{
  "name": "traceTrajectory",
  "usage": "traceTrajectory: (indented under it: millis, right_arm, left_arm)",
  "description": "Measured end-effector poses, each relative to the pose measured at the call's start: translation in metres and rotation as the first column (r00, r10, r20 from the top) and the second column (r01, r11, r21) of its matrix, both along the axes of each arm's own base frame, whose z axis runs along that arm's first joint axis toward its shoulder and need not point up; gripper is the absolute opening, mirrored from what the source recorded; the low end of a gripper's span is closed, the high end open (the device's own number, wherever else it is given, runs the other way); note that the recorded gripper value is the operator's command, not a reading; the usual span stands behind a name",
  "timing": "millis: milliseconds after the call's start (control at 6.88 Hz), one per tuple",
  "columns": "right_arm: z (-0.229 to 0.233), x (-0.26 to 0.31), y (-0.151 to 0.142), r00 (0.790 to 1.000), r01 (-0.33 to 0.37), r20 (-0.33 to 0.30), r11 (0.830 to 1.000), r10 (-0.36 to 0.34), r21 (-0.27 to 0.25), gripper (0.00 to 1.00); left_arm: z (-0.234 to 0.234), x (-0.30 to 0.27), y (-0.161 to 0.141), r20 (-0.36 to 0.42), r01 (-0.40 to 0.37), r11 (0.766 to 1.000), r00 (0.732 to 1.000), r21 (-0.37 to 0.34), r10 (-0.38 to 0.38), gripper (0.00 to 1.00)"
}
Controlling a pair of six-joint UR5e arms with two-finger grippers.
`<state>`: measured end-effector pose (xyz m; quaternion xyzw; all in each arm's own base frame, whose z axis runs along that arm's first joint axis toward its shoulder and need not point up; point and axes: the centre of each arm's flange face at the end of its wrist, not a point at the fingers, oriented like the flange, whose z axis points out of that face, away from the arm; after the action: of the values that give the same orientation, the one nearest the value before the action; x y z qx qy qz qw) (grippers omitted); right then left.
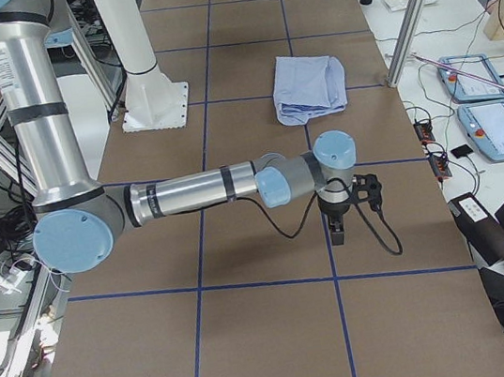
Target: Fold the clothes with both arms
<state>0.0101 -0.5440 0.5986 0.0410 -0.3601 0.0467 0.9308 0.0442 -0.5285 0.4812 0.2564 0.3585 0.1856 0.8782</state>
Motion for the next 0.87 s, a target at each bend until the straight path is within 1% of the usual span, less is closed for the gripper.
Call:
traceTrajectory:
  millis: [145,291,436,582,727,873]
  right_arm:
    - [0.018,0.02,0.031,1.0,0.014,-0.004,1.0,-0.014,0.006,1.0]
    - [0.028,0.028,0.049,1.0,0.022,0.007,1.0,-0.022,0.002,1.0]
    - [0.029,0.03,0.055,0.999,0.026,0.02,1.0,-0.026,-0.004,1.0]
    - [0.03,0.031,0.058,0.999,0.027,0.022,1.0,-0.026,-0.017,1.0]
    - [0.031,0.033,0.061,1.0,0.026,0.016,0.999,-0.025,-0.023,1.0]
    - [0.032,0.033,0.062,1.0,0.025,0.012,0.999,-0.025,-0.025,1.0]
  left_arm:
    - [0.021,-0.022,0.027,0.001,-0.005,1.0,1.0,-0.024,0.005,0.99]
    - [0.036,-0.041,0.051,-0.021,0.003,0.998,1.0,-0.061,-0.004,0.99]
    - [0.049,-0.053,0.066,-0.042,0.021,0.994,0.999,-0.105,-0.025,0.99]
    - [0.059,-0.058,0.074,-0.059,0.047,0.986,0.997,-0.16,-0.057,0.99]
    - [0.059,-0.059,0.078,-0.071,0.072,0.978,0.994,-0.194,-0.087,0.99]
    - [0.054,-0.06,0.078,-0.074,0.085,0.977,0.992,-0.195,-0.101,0.99]
